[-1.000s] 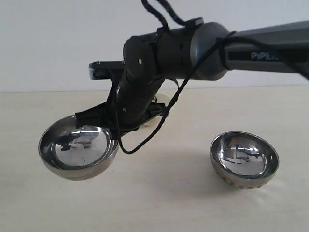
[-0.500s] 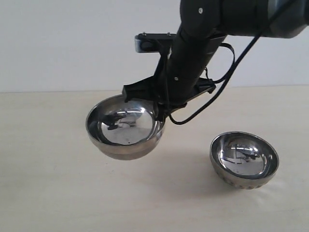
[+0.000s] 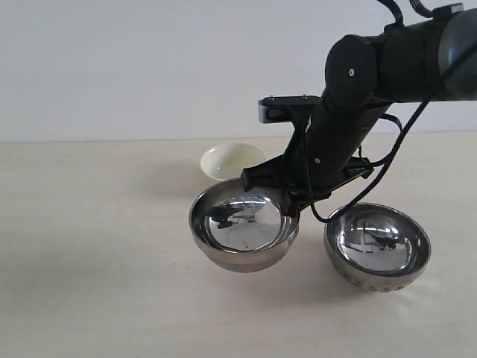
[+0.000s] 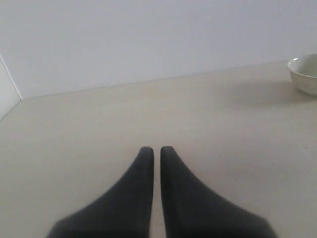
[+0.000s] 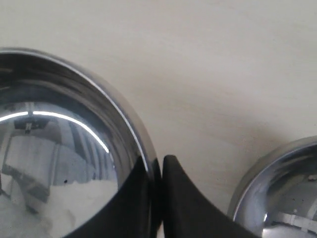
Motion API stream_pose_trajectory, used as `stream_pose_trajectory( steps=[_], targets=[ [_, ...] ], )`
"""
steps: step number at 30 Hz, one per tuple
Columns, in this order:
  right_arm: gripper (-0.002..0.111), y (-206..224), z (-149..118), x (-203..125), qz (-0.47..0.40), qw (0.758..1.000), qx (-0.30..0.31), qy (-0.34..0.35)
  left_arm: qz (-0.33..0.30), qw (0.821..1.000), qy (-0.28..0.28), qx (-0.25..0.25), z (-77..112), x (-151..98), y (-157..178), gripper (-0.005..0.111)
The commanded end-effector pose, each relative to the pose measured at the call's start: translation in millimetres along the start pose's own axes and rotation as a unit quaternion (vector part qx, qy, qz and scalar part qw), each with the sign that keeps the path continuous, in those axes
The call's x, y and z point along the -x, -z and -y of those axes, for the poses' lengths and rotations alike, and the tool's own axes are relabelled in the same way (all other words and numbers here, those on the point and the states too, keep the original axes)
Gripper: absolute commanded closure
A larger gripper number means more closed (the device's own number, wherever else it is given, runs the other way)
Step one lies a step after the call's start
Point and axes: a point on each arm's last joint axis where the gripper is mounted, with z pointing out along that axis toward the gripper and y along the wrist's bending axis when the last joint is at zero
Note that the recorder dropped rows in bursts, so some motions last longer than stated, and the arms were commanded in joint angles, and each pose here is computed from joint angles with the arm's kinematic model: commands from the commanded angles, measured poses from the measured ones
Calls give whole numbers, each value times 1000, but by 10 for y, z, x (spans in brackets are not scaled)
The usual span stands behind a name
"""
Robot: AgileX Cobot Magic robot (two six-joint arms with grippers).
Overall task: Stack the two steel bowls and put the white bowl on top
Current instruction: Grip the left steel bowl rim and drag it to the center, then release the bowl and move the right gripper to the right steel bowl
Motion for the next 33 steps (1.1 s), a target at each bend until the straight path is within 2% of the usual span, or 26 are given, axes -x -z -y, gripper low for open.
stream_pose_trajectory(
  steps=[1, 13, 25, 26, 28, 30, 33],
  targets=[
    [108, -49, 103, -16, 20, 1000, -3, -2, 4, 1000, 8, 1, 1, -3, 0, 103],
    [108, -544, 174, -66, 9, 1000, -10, -12, 4, 1000, 8, 1, 1, -3, 0, 103],
    [107, -721, 203, -106, -7, 999, -14, -39, 4, 1000, 8, 1, 1, -3, 0, 103],
    [104, -714, 201, -104, -6, 999, -14, -38, 4, 1000, 8, 1, 1, -3, 0, 103],
    [91, -680, 196, -99, -5, 999, -13, -38, 4, 1000, 8, 1, 1, -3, 0, 103],
    [73, -622, 187, -94, -4, 999, -12, -34, 4, 1000, 8, 1, 1, -3, 0, 103],
    [69, -535, 176, -97, -8, 999, -12, -30, 4, 1000, 8, 1, 1, -3, 0, 103]
  ],
)
